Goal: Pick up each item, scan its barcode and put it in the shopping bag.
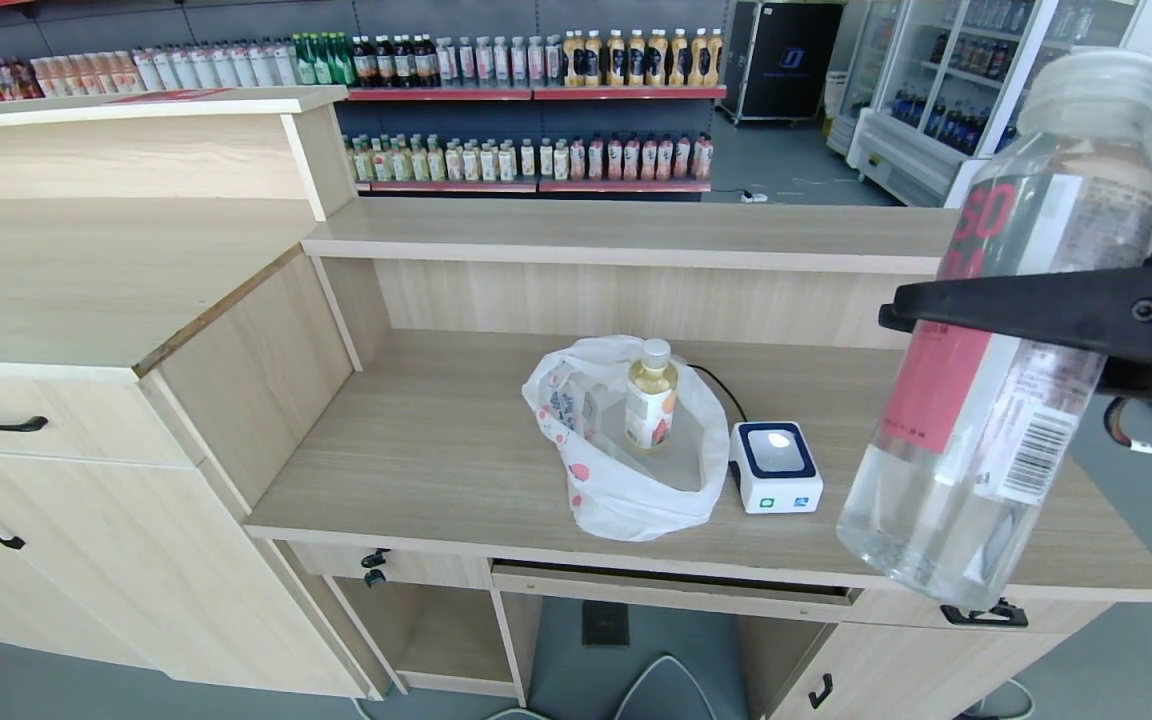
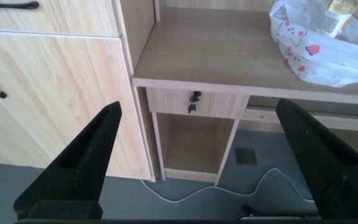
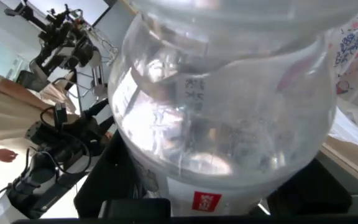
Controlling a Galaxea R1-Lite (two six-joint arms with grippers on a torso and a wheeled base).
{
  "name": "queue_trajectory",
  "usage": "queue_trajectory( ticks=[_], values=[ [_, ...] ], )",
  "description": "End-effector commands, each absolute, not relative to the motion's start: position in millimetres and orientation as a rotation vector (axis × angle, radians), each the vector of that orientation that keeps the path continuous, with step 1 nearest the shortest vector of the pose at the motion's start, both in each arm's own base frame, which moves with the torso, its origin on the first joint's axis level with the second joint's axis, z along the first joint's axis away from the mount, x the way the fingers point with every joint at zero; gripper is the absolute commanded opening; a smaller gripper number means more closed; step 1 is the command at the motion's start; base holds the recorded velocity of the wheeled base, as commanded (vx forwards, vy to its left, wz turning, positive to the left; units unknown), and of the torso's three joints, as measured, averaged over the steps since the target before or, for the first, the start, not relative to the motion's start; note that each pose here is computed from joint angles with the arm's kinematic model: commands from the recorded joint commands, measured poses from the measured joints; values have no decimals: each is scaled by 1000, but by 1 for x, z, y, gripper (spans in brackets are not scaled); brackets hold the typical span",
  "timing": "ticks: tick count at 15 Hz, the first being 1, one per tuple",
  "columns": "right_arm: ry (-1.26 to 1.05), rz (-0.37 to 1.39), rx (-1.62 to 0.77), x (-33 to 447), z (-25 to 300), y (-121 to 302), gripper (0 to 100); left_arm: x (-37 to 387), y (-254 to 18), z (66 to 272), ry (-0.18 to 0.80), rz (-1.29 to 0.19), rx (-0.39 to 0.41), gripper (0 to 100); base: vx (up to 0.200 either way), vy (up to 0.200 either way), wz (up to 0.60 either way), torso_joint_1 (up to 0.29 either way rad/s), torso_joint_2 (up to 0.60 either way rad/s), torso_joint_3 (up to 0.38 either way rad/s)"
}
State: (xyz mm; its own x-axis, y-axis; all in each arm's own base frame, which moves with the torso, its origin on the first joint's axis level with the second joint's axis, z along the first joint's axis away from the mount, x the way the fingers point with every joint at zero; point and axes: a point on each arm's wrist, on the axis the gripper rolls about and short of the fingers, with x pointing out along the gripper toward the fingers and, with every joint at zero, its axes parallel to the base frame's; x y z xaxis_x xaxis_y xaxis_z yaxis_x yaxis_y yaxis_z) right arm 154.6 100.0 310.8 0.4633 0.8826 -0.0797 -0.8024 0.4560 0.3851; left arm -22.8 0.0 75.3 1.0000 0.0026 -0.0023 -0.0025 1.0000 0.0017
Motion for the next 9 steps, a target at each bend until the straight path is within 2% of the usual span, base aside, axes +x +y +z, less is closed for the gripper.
queue_trajectory(
  ticks=[1, 4, 9],
  values=[
    [266, 1084, 311, 145, 315, 100, 0, -23, 0, 75, 2, 2, 2, 100, 0, 0, 0, 0, 0, 0],
    [311, 1169, 318, 128, 314, 94, 0, -23, 0, 75, 2, 3, 2, 100, 0, 0, 0, 0, 0, 0],
    [325, 1180, 284, 120, 302, 91, 0, -23, 0, 75, 2, 3, 2, 100, 0, 0, 0, 0, 0, 0]
  ],
)
